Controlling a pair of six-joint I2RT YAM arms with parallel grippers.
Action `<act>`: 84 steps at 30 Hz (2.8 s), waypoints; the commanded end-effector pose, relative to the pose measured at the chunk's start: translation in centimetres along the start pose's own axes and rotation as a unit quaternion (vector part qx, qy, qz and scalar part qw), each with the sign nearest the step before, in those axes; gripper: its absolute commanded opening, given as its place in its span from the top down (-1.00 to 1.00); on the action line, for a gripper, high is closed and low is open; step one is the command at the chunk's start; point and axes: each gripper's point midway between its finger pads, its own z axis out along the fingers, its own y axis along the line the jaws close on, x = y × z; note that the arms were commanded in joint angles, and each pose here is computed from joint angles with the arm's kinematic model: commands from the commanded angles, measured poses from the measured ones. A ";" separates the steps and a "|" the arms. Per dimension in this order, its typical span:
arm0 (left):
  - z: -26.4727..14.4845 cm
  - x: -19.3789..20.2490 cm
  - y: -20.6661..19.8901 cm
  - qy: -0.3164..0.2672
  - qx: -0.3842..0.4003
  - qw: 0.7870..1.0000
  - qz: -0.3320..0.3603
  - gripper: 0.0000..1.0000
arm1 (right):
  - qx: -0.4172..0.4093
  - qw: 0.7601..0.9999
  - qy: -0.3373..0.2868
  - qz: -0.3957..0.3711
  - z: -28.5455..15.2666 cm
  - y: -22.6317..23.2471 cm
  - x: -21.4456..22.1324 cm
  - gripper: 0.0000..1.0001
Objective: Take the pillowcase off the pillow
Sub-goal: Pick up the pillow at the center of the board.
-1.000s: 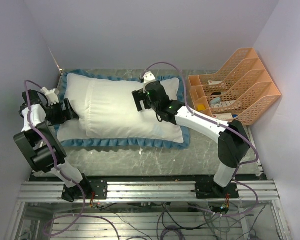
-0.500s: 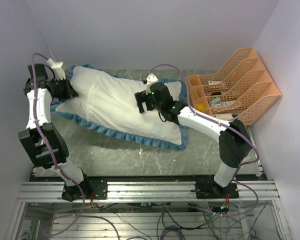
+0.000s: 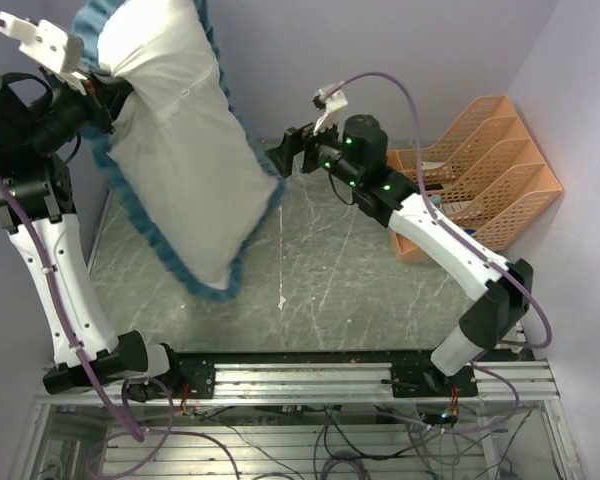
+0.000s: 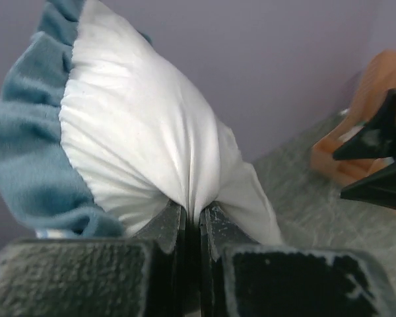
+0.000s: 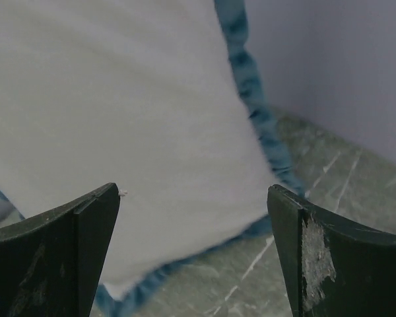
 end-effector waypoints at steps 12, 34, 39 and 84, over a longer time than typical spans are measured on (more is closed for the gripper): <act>-7.5 -5.4 -15.5 -0.132 0.271 0.952 0.059 0.86 | -0.143 0.977 -0.159 -0.010 -11.7 6.5 -10.1 -1.00; -9.1 0.6 -15.8 -0.048 0.206 0.968 0.136 0.86 | -0.229 0.968 -0.096 0.041 -9.6 8.6 -4.2 -1.00; -9.5 -0.2 -16.0 -0.049 0.202 0.968 0.140 0.86 | -0.309 0.942 -0.116 0.060 -8.9 11.1 -6.1 -0.59; -8.1 9.9 -1.2 0.210 0.059 0.976 0.014 -0.98 | -0.200 0.962 -0.179 -0.049 -13.9 3.3 -5.9 1.00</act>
